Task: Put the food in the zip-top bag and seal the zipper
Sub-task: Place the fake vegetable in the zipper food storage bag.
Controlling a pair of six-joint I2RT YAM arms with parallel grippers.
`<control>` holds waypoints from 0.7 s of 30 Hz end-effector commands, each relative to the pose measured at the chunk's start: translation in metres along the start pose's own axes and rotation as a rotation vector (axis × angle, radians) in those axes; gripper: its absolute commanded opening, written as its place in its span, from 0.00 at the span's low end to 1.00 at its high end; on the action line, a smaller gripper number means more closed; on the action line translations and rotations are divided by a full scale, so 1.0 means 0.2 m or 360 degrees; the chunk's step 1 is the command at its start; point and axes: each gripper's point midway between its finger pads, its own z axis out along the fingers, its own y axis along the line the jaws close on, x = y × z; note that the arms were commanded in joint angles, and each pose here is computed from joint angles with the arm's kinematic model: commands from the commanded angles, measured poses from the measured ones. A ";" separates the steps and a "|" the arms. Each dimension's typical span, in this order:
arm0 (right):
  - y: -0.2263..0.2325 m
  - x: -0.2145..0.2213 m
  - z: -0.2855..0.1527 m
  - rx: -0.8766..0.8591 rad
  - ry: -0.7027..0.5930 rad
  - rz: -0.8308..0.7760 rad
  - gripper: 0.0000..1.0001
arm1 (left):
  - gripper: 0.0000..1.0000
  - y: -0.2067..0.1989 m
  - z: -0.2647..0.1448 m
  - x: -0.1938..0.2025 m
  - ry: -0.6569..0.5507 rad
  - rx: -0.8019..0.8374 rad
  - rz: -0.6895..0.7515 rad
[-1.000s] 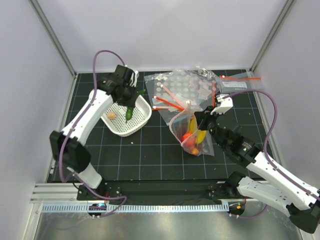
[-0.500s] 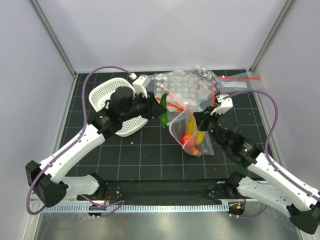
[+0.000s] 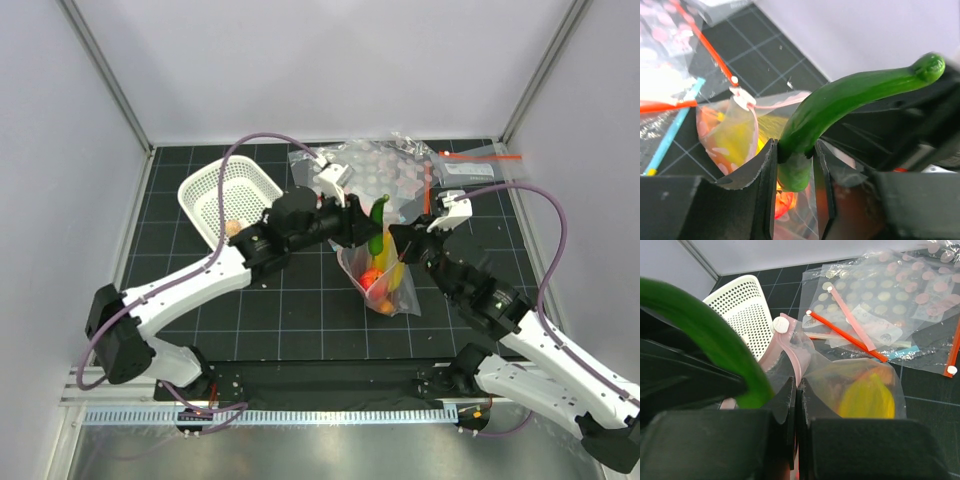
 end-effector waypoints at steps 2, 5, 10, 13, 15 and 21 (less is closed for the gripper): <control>0.03 -0.14 -0.03 -0.0038 -0.0174 0.0094 0.01 | 0.47 0.01 0.12 0.01 -0.0041 -0.0030 0.0041; 0.01 -0.15 -0.04 -0.0014 -0.0195 0.0104 0.01 | 0.83 0.04 0.15 0.07 -0.0007 -0.0065 0.0033; -0.01 -0.15 -0.04 0.0036 -0.0193 0.0102 0.01 | 0.96 0.01 0.06 0.02 -0.0029 -0.0095 0.0100; -0.02 -0.14 -0.03 0.0053 -0.0192 0.0098 0.01 | 0.97 0.05 -0.03 -0.03 -0.0039 -0.0212 0.0148; -0.02 -0.15 -0.03 0.0055 -0.0193 0.0096 0.01 | 0.99 0.07 -0.13 -0.10 -0.0060 -0.0309 0.0194; -0.03 -0.15 -0.03 0.0060 -0.0195 0.0096 0.01 | 1.00 0.21 -0.43 -0.33 -0.0110 -0.0753 0.0303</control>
